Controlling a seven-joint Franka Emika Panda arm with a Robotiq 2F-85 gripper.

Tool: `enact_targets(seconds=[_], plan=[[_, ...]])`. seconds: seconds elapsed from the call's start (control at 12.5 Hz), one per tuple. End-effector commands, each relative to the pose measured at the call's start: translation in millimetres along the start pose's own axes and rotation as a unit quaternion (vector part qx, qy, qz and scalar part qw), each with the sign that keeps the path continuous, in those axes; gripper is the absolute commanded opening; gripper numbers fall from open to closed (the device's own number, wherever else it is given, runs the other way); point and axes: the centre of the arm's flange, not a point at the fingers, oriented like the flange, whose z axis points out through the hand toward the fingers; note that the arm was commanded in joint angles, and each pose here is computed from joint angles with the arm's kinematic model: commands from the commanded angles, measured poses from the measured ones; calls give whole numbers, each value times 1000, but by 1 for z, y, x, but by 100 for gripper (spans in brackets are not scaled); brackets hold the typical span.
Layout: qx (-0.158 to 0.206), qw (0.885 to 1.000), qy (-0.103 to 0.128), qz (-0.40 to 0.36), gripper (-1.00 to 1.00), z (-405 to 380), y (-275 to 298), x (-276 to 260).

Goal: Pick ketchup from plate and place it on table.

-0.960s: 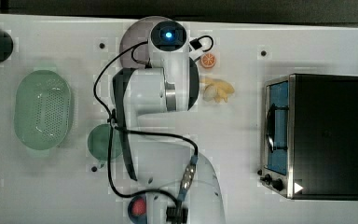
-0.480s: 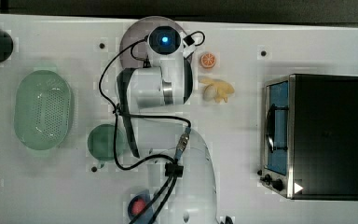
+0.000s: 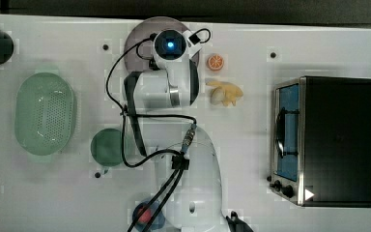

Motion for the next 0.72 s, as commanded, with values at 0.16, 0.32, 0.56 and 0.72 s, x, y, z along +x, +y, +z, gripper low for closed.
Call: enact_targets(seconds=[0.16, 0.32, 0.56, 0.72], plan=[[1, 999, 25, -25, 21, -15, -12, 16], [2, 999, 33, -25, 20, -25, -13, 19], [3, 998, 67, -9, 20, -83, -14, 33], [-7, 998, 58, 12, 20, -137, -8, 33]])
